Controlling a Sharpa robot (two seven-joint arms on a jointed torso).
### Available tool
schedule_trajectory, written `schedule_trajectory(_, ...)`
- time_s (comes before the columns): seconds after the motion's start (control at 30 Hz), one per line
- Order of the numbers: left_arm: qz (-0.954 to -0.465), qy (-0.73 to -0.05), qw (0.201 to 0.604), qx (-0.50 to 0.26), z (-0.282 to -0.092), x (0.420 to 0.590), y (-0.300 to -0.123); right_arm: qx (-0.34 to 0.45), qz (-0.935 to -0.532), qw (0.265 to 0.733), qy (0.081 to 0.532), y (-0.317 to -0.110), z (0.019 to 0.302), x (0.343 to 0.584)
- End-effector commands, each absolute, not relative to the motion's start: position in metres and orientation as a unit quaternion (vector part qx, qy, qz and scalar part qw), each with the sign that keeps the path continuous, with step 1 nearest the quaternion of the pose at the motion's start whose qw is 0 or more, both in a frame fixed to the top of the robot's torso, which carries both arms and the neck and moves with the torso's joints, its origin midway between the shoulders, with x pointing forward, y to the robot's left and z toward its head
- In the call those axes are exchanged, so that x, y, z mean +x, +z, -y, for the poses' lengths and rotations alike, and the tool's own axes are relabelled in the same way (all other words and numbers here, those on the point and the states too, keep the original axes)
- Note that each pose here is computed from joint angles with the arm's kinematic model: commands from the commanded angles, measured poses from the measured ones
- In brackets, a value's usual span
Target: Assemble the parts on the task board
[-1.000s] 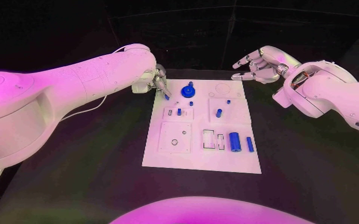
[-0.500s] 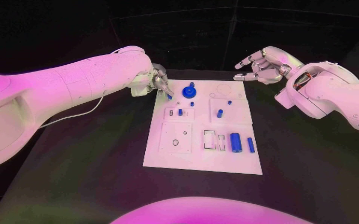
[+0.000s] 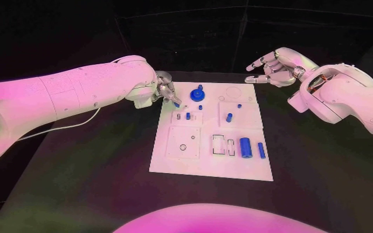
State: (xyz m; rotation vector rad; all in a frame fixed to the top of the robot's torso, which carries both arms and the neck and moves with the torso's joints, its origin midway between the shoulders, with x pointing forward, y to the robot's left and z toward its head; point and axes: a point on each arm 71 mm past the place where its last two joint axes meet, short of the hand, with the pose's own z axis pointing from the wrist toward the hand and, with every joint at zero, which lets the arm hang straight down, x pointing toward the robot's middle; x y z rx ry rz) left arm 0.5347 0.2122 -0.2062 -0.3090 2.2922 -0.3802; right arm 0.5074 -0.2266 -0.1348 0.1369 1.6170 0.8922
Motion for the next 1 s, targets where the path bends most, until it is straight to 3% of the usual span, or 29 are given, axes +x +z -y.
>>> schedule_trajectory(0.03,-0.895,-0.145,0.398,-0.137,-0.213,0.532,-0.208,0.056,-0.696,0.602,0.388,-0.133,0.226,0.507)
schedule_trajectory(1.0,-0.908,-0.141,0.376,-0.118,-0.204,0.518,-0.224,0.055,-0.696,0.601,0.388,-0.133,0.225,0.508)
